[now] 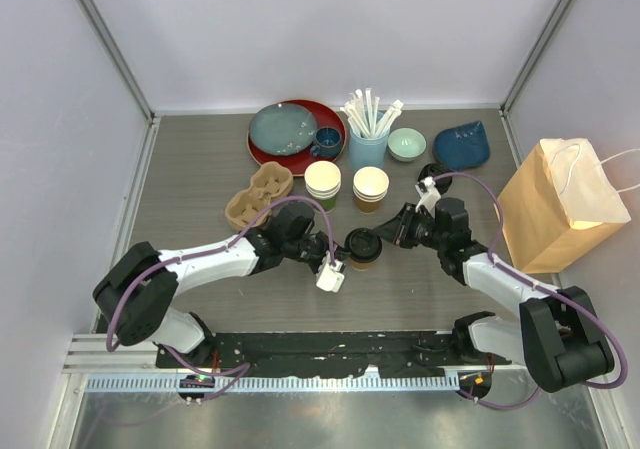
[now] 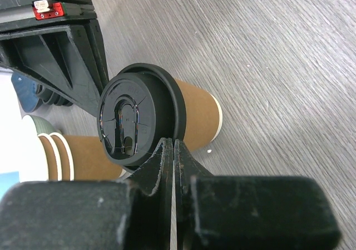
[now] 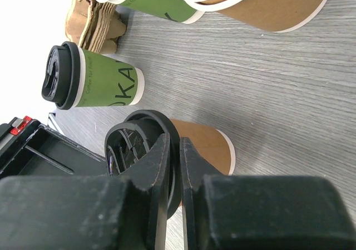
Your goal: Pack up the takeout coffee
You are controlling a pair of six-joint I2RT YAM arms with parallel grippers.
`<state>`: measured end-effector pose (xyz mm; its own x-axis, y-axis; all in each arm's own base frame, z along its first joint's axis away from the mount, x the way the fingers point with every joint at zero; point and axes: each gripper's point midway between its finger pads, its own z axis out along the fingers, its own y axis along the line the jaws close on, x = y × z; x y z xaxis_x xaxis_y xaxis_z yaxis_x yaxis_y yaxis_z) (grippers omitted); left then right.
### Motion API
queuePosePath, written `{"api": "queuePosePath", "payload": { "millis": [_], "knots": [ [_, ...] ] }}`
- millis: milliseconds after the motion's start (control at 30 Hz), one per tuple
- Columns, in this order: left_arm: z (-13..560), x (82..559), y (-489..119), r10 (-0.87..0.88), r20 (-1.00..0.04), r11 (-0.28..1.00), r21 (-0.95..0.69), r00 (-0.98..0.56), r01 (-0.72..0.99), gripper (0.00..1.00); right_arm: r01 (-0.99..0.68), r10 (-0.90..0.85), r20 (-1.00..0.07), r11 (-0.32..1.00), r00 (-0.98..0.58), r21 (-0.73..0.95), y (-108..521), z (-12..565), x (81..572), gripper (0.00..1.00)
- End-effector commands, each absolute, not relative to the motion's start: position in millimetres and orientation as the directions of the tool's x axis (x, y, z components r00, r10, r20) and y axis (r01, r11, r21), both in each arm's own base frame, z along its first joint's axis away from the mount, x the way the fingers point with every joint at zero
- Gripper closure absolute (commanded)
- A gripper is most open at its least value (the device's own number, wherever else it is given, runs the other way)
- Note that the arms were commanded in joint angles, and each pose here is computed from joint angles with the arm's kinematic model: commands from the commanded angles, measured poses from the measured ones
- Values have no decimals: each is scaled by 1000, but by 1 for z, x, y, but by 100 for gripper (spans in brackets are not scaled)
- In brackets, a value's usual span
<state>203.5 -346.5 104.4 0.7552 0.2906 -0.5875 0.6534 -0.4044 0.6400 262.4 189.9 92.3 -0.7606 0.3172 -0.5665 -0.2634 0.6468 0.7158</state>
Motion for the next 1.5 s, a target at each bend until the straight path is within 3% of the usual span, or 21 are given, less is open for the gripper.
{"api": "queuePosePath", "payload": {
  "millis": [0,133,233,500,667,900,1100,1300,1433,1467],
  "knots": [
    [59,197,-327,420,-610,-439,511,672,739,96,-64,208,-315,736,-926,674,179,29,199,99],
    [83,209,-339,379,-589,-395,594,714,700,93,-139,199,-392,717,-898,683,188,58,218,95],
    [89,208,-338,331,-534,-426,651,778,629,88,-186,203,-444,703,-873,687,193,79,231,89],
    [117,215,-345,286,-497,-361,736,819,573,73,-280,194,-539,686,-820,672,200,120,253,80],
    [149,219,-356,218,-460,-287,812,860,508,64,-296,186,-557,691,-809,659,201,128,259,78],
    [156,213,-352,205,-459,-298,812,864,502,59,-297,177,-587,727,-790,619,196,137,270,74],
    [148,220,-349,260,-465,-299,794,846,529,58,-249,157,-527,746,-835,617,196,116,270,74],
    [166,219,-350,262,-527,-247,773,809,584,57,-314,150,-609,747,-779,586,195,144,279,69],
    [198,224,-351,287,-613,-139,733,736,665,56,-333,125,-653,779,-747,531,188,163,286,62],
    [202,226,-349,309,-675,-90,681,671,727,56,-338,121,-666,786,-736,517,186,168,287,61]
  ]
}}
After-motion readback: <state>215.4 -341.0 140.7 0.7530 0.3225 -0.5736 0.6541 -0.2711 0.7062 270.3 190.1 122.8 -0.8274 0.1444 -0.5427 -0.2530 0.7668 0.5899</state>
